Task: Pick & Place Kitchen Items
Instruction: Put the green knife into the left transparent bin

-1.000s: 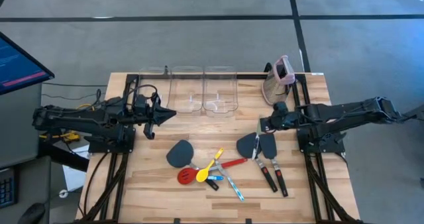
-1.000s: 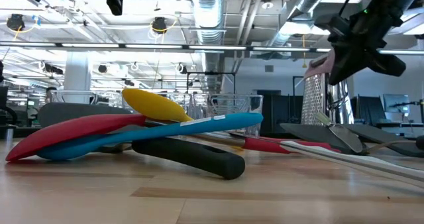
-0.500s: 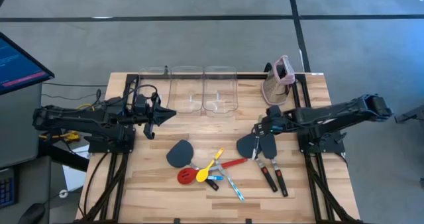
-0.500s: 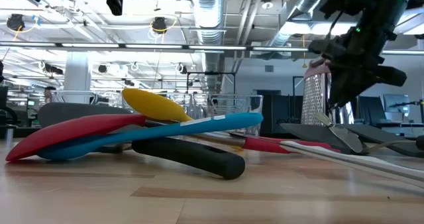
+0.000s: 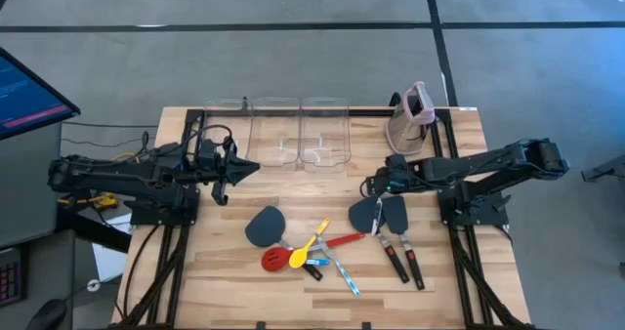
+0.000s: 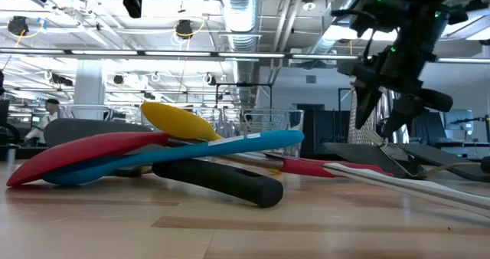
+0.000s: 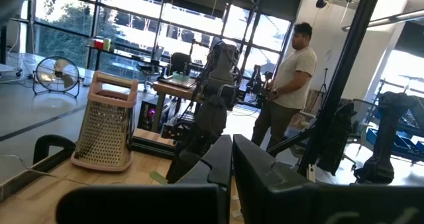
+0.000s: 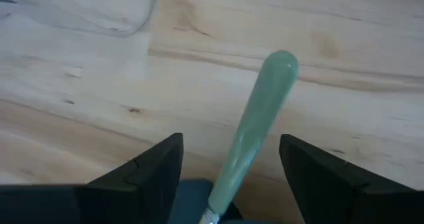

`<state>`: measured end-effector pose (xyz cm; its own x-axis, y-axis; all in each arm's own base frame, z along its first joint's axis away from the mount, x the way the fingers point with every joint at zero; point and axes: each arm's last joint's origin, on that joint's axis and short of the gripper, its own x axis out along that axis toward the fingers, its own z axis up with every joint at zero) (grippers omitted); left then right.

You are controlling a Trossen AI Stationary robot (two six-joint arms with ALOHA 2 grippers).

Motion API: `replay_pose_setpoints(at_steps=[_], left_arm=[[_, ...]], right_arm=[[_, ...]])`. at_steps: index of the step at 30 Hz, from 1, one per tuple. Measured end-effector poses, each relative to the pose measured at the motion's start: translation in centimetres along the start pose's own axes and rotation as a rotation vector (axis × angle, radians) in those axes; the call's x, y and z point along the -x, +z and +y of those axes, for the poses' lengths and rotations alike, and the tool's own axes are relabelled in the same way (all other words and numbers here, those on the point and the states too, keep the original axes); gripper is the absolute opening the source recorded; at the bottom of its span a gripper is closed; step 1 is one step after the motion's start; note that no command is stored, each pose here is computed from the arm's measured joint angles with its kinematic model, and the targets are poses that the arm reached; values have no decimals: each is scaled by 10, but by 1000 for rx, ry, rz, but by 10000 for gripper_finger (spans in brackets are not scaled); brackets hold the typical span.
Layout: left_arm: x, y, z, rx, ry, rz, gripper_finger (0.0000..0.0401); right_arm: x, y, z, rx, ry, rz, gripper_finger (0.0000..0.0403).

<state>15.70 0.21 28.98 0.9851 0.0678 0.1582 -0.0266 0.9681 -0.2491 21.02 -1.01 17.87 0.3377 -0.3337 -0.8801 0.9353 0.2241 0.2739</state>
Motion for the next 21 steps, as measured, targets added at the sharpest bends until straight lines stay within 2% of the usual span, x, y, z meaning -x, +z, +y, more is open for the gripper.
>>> replay_pose_setpoints(at_steps=[6, 13, 17, 21], left_arm=[[0, -1, 0, 5, 2, 13, 3], [0, -2, 1, 5, 4, 24, 3], [0, -3, 1, 6, 5, 25, 3], [0, -3, 1, 5, 5, 25, 3]], right_arm=[[-15, 0, 0, 4, -71, 12, 241], [-28, -3, 3, 5, -91, 39, 220], [-33, -5, 4, 8, -100, 44, 192], [-34, -5, 4, 11, -102, 45, 145]])
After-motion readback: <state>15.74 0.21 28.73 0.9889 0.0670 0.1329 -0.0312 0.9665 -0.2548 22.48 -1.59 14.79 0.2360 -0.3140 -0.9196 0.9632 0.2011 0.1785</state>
